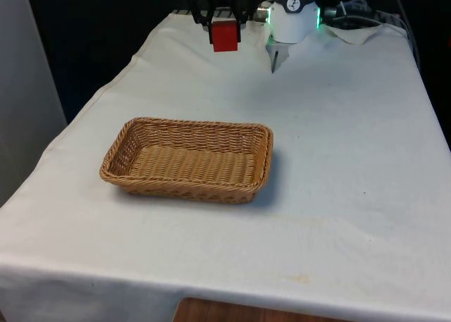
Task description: Pick up the cube and place it into the basket.
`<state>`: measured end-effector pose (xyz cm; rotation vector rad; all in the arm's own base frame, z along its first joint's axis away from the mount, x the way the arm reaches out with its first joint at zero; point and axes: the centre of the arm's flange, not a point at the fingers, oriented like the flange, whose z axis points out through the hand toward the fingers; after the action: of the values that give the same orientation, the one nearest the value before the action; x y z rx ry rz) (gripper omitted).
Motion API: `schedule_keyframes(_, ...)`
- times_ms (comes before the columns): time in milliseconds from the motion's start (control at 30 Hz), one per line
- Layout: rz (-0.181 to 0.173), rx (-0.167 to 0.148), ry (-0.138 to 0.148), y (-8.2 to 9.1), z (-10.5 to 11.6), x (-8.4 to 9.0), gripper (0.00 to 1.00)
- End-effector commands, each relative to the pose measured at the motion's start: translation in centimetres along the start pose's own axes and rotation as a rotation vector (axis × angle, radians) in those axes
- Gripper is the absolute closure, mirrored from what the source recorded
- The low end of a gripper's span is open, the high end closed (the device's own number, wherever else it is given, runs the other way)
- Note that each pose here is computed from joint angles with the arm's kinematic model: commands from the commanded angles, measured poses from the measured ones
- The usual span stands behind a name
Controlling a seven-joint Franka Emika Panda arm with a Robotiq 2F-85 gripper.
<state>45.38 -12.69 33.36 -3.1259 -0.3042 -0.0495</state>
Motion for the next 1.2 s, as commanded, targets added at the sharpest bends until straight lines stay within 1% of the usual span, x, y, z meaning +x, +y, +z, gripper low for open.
schedule_keyframes(0,-0.011,-0.002,0.002,0.0,-0.3,0.1,0.98)
schedule_keyframes(33,-0.023,-0.013,-0.005,0.0,-0.6,0.1,0.98)
schedule_keyframes(200,-0.046,-0.02,-0.007,0.1,-1.3,0.3,0.98)
schedule_keyframes(233,-0.048,-0.021,-0.008,0.1,-1.4,0.3,0.98)
schedule_keyframes(267,-0.042,-0.013,0.001,0.1,-1.2,0.3,0.98)
schedule_keyframes(300,-0.049,-0.022,-0.007,0.1,-1.5,0.4,0.98)
schedule_keyframes(367,-0.052,-0.023,-0.009,0.1,-1.6,0.5,0.98)
schedule_keyframes(567,-0.053,-0.023,-0.01,0.3,-2.3,1.2,0.98)
schedule_keyframes(600,-0.052,-0.02,-0.003,0.3,-2.3,1.0,0.98)
schedule_keyframes(633,-0.053,-0.022,-0.012,0.3,-2.5,1.3,0.98)
schedule_keyframes(867,-0.049,-0.022,-0.021,0.5,-3.9,2.4,0.98)
schedule_keyframes(900,-0.053,-0.023,-0.012,0.6,-3.7,2.1,0.98)
schedule_keyframes(933,-0.049,-0.022,-0.023,0.5,-4.0,2.6,0.98)
schedule_keyframes(1167,-0.037,-0.023,-0.032,0.8,-5.1,3.7,0.98)
